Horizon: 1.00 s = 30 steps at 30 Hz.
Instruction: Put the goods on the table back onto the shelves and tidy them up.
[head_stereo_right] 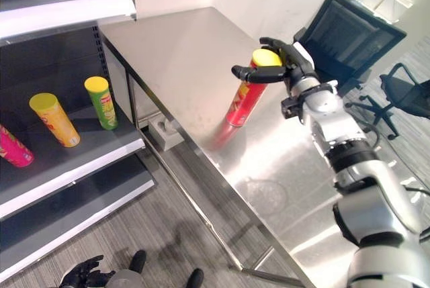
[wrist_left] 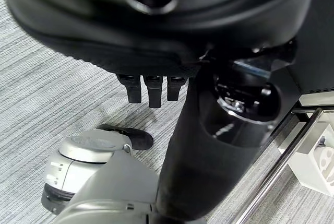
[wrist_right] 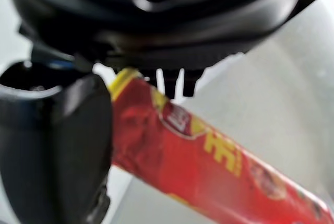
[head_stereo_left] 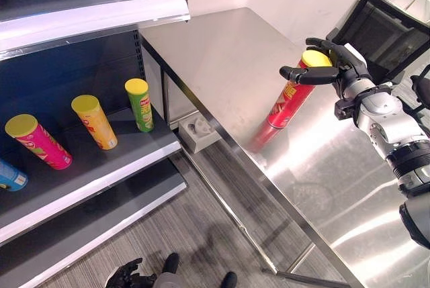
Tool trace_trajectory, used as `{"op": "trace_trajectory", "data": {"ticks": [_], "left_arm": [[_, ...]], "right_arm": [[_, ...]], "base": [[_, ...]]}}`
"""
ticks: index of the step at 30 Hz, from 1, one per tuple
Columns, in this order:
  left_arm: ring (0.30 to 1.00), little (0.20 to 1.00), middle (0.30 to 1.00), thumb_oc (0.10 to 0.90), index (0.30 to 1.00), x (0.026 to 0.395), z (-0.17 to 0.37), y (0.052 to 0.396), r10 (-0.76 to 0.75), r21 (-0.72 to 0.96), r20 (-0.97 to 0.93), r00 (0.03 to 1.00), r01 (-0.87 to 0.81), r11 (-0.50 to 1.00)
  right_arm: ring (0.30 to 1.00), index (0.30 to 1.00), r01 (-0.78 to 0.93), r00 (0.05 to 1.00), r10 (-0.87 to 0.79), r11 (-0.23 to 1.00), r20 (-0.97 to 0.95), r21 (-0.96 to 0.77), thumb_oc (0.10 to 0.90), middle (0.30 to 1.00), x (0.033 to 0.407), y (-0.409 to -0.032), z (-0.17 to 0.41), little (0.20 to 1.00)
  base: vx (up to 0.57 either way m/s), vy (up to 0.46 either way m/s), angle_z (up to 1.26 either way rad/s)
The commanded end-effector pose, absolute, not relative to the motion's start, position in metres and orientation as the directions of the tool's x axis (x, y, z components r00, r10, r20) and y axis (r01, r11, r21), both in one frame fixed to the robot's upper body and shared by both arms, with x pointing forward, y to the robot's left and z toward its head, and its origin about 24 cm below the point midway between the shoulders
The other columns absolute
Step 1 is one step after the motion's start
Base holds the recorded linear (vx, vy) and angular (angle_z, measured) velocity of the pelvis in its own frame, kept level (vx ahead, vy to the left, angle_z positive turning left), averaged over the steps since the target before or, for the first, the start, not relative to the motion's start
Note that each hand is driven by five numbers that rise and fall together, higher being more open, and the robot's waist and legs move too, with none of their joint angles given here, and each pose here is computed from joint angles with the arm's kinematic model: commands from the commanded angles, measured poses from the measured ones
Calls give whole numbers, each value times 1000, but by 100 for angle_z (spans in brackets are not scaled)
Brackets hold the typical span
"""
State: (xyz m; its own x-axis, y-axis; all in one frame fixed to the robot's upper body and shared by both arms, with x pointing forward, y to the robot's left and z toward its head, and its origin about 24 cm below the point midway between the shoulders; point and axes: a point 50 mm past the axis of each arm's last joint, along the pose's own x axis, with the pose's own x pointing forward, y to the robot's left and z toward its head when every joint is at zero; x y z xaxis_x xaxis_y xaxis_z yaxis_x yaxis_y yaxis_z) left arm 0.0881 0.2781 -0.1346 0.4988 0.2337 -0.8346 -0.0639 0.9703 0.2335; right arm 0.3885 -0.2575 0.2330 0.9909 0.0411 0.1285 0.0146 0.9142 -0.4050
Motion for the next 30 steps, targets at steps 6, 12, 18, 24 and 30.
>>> {"op": "trace_trajectory", "data": {"ticks": [6, 12, 18, 24, 30], "left_arm": [[900, 900, 900, 800, 900, 89, -136, 272, 197, 230, -836, 512, 0, 973], [900, 900, 900, 800, 900, 88, -136, 273, 203, 231, -839, 505, -7, 973], [900, 900, 900, 800, 900, 91, -135, 272, 199, 233, -831, 519, 0, 973], [900, 900, 900, 800, 900, 92, -134, 274, 204, 238, -826, 525, -4, 971], [900, 900, 900, 800, 900, 93, -132, 277, 226, 250, -818, 529, -27, 968]], "right_arm": [[900, 900, 98, 948, 51, 893, 314, -440, 800, 900, 387, -255, 305, 900], [900, 900, 43, 947, 106, 893, 303, -447, 800, 900, 384, -248, 299, 900], [300, 300, 23, 951, 131, 872, 279, -489, 400, 300, 382, -248, 296, 300], [300, 300, 31, 949, 136, 857, 283, -514, 400, 300, 379, -250, 295, 300], [300, 300, 21, 922, 167, 879, 349, -477, 400, 300, 367, -246, 289, 300]], "base": [[0, 0, 0], [0, 0, 0], [0, 0, 0], [0, 0, 0], [-13, 33, -2]]}}
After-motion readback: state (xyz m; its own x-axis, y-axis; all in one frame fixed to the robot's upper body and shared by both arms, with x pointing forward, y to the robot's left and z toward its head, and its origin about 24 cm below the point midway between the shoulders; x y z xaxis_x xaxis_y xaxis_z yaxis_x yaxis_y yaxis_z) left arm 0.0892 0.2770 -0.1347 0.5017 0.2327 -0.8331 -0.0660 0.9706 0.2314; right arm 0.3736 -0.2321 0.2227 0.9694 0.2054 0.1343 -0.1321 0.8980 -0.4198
